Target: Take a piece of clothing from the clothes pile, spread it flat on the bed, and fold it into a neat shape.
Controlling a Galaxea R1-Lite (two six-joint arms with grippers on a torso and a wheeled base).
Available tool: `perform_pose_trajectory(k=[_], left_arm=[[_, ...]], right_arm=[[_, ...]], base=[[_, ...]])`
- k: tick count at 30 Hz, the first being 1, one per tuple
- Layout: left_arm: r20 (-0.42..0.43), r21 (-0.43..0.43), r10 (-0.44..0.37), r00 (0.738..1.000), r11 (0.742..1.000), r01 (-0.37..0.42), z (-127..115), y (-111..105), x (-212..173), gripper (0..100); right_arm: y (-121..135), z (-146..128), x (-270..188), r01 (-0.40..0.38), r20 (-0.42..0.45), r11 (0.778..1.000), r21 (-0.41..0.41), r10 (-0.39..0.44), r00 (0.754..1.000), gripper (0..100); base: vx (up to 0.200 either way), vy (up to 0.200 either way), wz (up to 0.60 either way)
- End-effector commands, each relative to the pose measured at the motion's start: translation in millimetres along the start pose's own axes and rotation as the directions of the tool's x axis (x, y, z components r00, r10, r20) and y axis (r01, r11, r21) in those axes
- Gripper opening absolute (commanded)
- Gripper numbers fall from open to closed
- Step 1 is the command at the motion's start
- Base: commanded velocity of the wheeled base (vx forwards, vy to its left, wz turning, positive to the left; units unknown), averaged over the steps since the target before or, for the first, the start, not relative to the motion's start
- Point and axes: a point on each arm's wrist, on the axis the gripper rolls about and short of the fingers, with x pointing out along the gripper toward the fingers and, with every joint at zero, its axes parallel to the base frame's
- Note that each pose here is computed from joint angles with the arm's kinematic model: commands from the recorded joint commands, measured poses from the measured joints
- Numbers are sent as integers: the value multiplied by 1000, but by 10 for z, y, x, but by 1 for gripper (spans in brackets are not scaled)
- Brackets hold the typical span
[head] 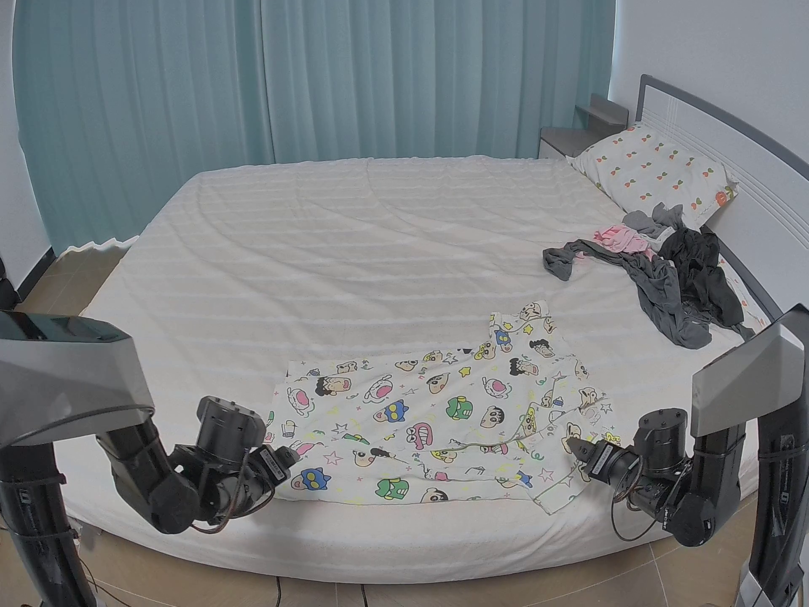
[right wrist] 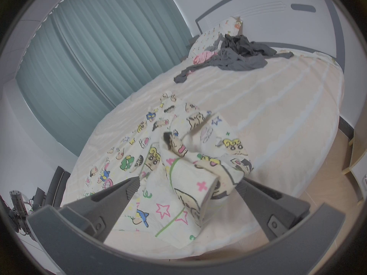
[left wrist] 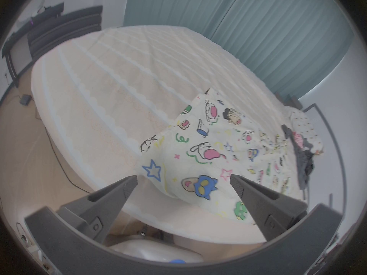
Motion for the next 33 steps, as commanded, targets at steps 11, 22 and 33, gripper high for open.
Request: perform_pose_trajectory(k=[11,22,33], left_arm=[[-6,-200,-241,971,951,235,232,360,-123,100],[30,-165,-258,966,951,260,125,461,-36,100],[59,-123,-235,970,963,241,39,478,37,100]], right_arm=[[-205,480,-254,59,142,998,-25,-55,988,100],[49,443,-135,-162,63,987,10,161,985,100],[378,462,-8,-227,-10,971,-68,227,974,100]], base=[[0,0,0],[0,0,0],[0,0,0]])
